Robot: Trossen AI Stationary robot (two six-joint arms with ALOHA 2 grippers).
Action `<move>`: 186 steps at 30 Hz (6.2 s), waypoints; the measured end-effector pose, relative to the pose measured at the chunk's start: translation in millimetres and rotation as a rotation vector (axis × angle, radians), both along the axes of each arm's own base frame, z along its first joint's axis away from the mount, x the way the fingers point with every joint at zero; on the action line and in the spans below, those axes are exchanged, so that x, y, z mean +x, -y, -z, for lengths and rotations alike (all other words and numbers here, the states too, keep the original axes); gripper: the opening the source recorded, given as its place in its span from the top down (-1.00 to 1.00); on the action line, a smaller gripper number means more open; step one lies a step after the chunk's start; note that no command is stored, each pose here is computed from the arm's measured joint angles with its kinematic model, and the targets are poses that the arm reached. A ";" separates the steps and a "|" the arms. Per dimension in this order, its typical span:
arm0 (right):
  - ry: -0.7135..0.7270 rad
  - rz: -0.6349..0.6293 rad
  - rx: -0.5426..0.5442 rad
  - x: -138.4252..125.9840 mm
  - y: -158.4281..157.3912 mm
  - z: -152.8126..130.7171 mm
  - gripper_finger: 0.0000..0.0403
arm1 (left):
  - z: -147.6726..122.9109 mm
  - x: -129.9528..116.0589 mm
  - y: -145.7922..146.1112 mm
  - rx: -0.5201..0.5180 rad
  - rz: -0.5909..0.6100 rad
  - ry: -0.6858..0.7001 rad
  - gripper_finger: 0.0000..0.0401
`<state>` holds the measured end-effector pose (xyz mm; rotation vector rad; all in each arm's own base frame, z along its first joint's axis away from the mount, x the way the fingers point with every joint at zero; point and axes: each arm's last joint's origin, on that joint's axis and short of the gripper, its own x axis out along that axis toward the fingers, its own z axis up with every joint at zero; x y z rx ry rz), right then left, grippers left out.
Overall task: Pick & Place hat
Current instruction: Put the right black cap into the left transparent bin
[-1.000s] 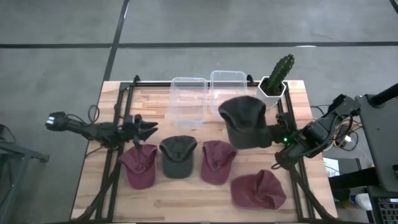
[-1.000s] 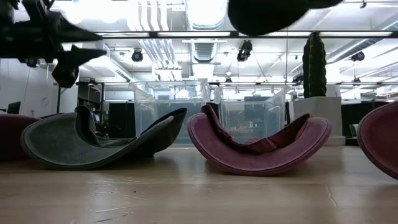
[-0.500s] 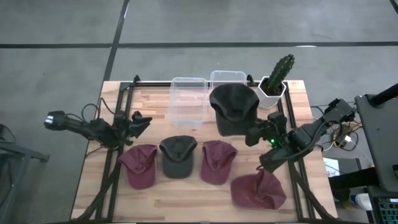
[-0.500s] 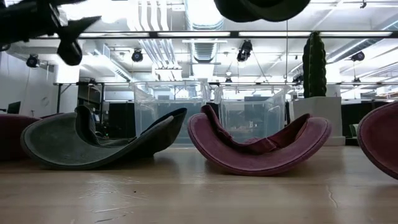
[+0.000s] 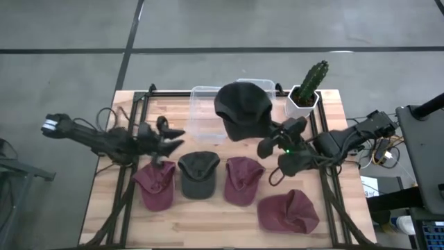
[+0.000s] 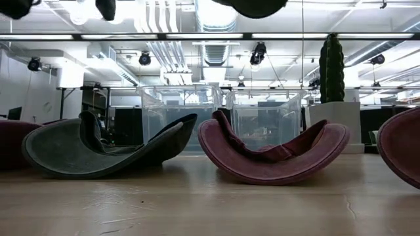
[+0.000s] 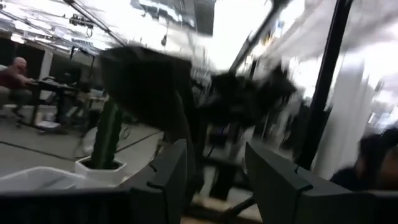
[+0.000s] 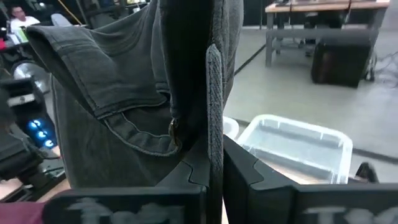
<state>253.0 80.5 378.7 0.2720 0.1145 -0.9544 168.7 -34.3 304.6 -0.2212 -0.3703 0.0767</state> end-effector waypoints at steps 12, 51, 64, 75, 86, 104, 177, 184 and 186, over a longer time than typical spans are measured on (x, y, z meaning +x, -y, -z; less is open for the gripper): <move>0.008 0.050 -0.035 13.5 7.1 1.5 0.94 | -11.1 46.8 9.0 0.201 -0.076 -0.110 0.22; -0.022 0.178 -0.207 37.1 -4.0 17.5 0.94 | -11.0 114.9 -23.7 0.105 -0.343 -0.208 0.22; -0.016 0.183 -0.209 37.3 -4.1 16.9 0.94 | -16.7 118.9 -30.6 0.096 -0.367 -0.195 0.22; -0.014 0.150 -0.178 45.0 -7.3 22.5 0.94 | -19.4 136.2 -35.4 0.059 -0.366 -0.187 0.22; -0.024 0.147 -0.182 45.9 -7.7 23.1 0.94 | -15.8 148.6 -36.1 0.060 -0.368 -0.204 0.22; -0.050 0.114 -0.171 46.8 -8.0 23.8 0.94 | -17.9 147.0 -38.9 -0.068 -0.352 -0.162 0.96; -0.341 -0.248 -0.071 -15.0 4.8 5.6 0.46 | 27.5 81.2 -127.9 -0.917 -0.534 -0.670 0.94; -0.338 -0.247 -0.070 -15.2 4.9 5.5 0.44 | 29.0 78.9 -131.0 -0.922 -0.532 -0.694 0.94; -0.338 -0.247 -0.069 -15.2 4.9 5.5 0.45 | 29.0 78.6 -131.8 -0.923 -0.534 -0.693 0.94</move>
